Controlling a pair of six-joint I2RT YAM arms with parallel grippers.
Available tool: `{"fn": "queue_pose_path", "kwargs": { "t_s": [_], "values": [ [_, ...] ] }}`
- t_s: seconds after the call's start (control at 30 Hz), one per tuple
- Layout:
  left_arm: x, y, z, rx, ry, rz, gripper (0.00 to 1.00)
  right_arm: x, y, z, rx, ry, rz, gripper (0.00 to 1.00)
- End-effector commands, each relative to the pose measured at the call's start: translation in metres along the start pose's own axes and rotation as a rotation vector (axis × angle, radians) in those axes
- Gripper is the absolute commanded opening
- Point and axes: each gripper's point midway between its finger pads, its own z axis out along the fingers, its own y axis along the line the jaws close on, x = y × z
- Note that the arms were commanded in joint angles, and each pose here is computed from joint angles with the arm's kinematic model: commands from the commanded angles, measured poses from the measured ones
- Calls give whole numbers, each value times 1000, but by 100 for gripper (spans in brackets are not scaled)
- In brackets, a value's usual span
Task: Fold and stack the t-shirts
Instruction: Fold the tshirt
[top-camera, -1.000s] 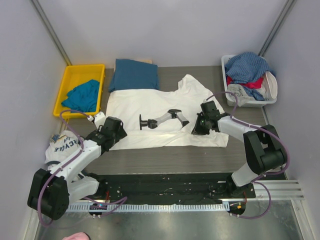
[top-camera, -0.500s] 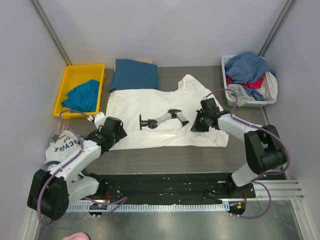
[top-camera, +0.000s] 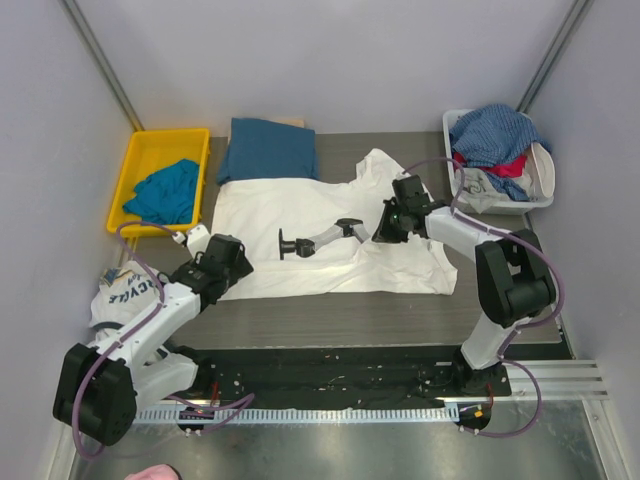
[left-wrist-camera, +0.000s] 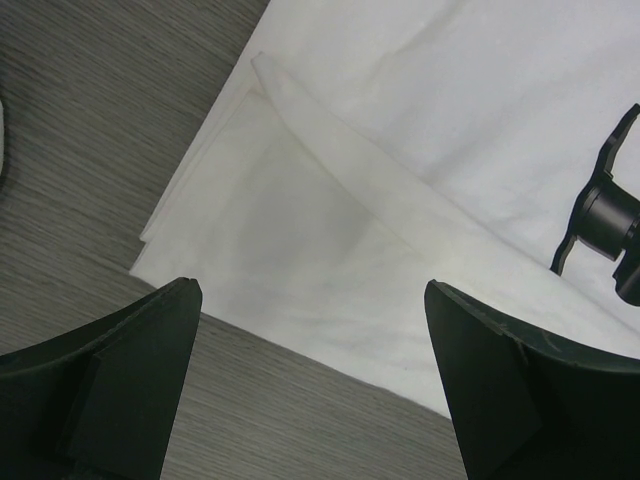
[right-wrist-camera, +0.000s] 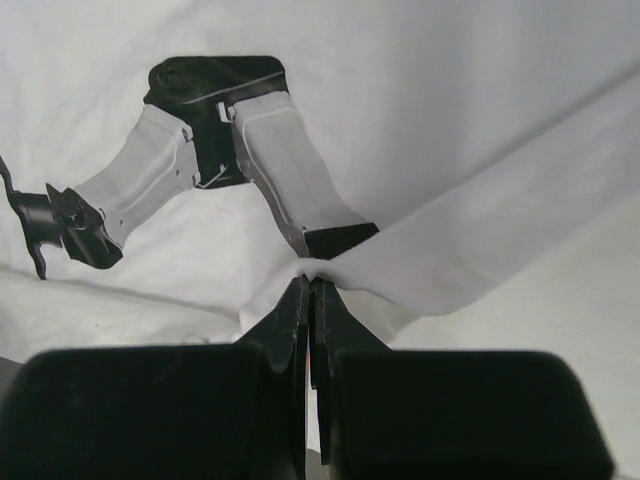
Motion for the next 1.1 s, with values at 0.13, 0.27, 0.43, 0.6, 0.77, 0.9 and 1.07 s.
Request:
{"fn": "queue_pose_path", "kwargs": {
  "t_s": [0.13, 0.27, 0.43, 0.6, 0.77, 0.9, 1.07],
  "values": [
    [-1, 4, -3, 1, -15, -22, 100, -36, 35, 15, -71, -38, -48, 4],
    [0, 5, -4, 0, -13, -21, 100, -40, 45, 24, -87, -27, -54, 6],
    [2, 6, -4, 3, -9, -24, 100, -37, 56, 34, -105, -5, -72, 12],
    [2, 6, -5, 6, -8, -23, 100, -38, 64, 33, -129, -2, -90, 32],
    [1, 5, -6, 12, -12, -29, 100, -56, 67, 9, -121, -88, -121, 38],
    [-1, 4, -7, 17, -16, -32, 100, -61, 62, -11, -91, -143, -149, 41],
    [-3, 4, -9, 21, -24, -30, 100, -60, 42, -31, -5, -194, -150, 43]
  ]
}}
